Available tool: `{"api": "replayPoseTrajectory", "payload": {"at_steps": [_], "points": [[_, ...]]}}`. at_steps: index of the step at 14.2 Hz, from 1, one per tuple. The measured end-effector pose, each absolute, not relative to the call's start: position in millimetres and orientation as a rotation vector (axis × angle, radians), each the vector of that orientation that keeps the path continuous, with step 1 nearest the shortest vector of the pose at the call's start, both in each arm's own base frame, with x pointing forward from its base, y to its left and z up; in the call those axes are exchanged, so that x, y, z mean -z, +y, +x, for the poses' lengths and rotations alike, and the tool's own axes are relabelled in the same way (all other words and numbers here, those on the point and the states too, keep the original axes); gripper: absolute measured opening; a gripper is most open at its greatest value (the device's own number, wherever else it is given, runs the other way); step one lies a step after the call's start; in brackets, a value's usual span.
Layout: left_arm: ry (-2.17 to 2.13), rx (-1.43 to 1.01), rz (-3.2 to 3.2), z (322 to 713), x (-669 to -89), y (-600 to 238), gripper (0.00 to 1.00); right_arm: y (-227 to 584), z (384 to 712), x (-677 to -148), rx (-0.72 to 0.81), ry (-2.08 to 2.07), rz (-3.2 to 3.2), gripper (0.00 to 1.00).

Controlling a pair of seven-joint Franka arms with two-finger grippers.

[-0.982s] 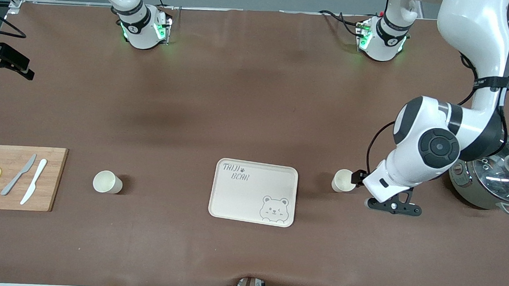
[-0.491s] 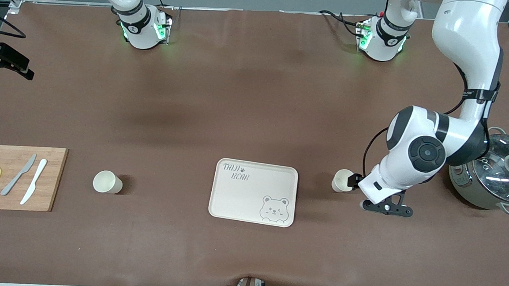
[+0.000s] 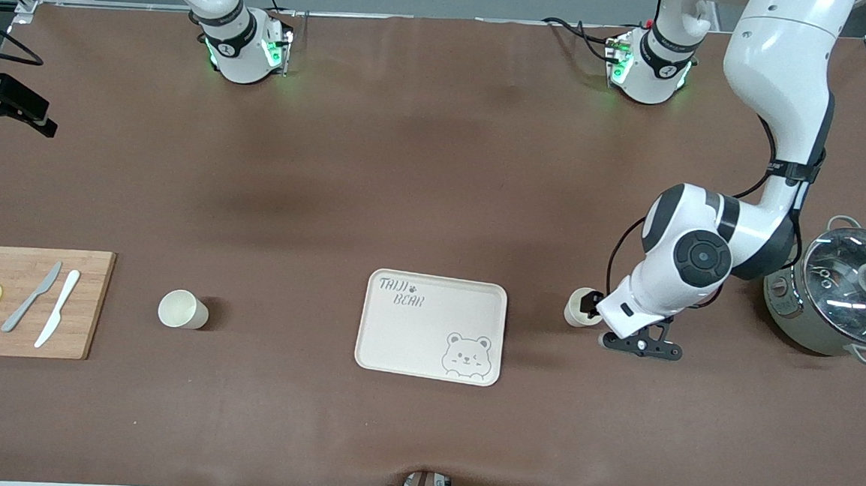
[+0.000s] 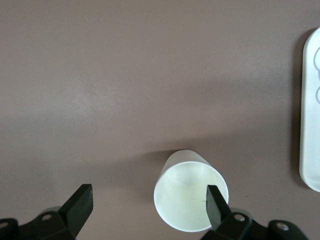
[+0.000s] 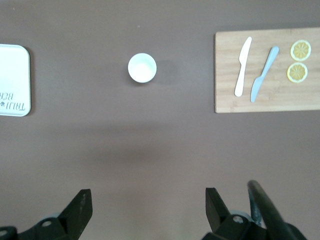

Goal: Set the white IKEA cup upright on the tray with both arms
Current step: 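Close the left gripper on the cup while the right gripper reaches the other cup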

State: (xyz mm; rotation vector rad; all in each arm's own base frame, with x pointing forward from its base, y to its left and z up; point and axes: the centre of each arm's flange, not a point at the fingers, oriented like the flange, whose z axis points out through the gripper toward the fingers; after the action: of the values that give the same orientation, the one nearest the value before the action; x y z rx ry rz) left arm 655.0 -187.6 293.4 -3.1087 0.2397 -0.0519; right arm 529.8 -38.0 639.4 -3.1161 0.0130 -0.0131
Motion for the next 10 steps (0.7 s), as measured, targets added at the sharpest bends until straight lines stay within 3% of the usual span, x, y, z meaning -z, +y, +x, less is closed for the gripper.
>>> {"api": "replayPoseTrajectory", "payload": {"at_steps": [3,7,10], "points": [[0.244,0.048,-3.110,650.1,-283.6,-187.5,1.00,-18.7,567.0,-599.7,0.046,-0.028,-3.118,1.00],[0.242,0.036,-3.109,648.4,-279.4,-186.0,1.00,-25.8,630.1,-502.3,0.066,-0.008,-3.127,1.00],[0.240,0.021,-3.108,647.1,-273.7,-185.2,1.00,-49.8,657.1,-440.8,0.078,0.013,-3.137,1.00]]}}
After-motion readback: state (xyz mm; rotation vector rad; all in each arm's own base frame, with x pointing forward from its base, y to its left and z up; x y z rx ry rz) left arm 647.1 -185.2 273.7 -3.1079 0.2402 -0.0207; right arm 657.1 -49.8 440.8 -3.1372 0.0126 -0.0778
